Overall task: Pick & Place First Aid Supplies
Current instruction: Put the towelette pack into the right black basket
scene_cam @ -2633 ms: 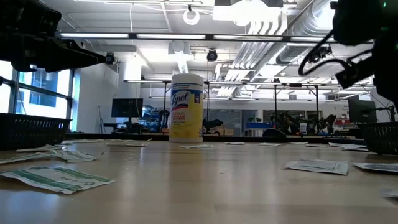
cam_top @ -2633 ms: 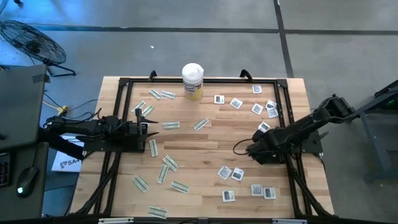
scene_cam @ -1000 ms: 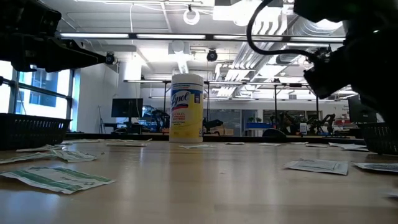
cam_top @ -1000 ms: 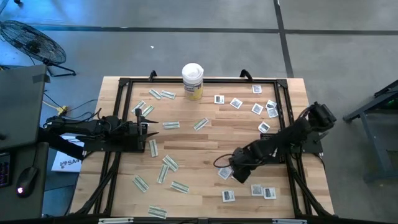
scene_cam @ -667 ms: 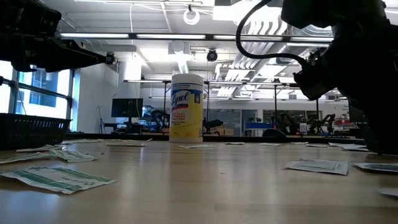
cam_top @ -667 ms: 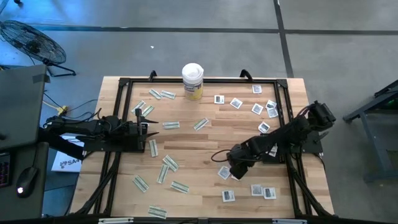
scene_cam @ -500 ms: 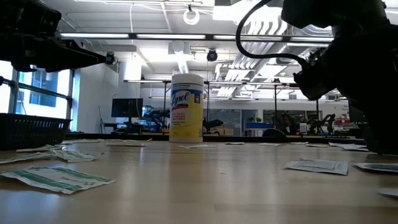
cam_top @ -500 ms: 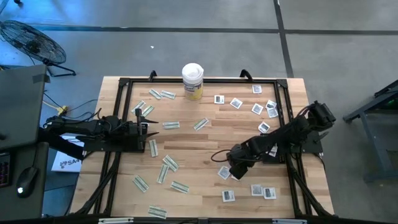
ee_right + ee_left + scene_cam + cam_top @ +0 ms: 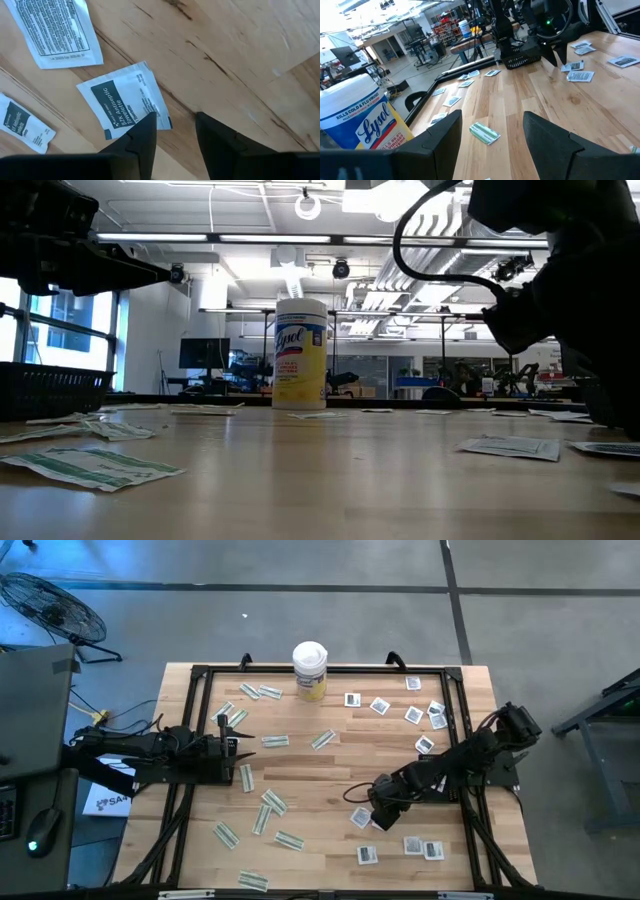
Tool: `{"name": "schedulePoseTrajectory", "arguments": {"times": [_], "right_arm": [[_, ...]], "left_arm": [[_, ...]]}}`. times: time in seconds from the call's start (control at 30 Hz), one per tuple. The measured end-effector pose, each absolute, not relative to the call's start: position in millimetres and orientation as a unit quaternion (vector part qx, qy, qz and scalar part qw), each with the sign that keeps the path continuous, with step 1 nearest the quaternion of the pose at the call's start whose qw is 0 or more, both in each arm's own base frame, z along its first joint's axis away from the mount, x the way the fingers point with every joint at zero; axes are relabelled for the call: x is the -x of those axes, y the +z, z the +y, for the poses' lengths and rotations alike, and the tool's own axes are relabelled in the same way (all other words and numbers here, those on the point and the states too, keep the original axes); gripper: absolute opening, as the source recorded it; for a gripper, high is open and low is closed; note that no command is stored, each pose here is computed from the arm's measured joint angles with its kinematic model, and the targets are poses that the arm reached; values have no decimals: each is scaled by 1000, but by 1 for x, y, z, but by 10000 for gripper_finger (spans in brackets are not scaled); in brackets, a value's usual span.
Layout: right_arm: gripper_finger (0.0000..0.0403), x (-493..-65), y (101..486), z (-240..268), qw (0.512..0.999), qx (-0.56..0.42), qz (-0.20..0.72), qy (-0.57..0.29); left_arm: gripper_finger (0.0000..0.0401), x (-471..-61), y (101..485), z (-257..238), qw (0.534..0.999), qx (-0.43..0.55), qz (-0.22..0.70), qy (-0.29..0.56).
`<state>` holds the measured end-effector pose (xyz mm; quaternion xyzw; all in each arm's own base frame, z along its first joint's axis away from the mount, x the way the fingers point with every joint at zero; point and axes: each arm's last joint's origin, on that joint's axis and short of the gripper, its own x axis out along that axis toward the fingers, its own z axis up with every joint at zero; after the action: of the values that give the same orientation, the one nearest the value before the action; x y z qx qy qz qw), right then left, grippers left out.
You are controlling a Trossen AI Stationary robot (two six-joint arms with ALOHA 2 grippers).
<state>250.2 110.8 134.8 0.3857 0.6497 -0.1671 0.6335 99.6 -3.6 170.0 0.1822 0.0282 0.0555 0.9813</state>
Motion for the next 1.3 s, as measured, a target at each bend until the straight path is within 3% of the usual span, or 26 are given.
{"name": "schedulePoseTrajectory", "arguments": {"times": [1.3], "right_arm": [[126, -250, 135, 118, 633, -394, 647, -157]], "left_arm": [[206, -100, 170, -4, 981, -182, 28, 55]]}}
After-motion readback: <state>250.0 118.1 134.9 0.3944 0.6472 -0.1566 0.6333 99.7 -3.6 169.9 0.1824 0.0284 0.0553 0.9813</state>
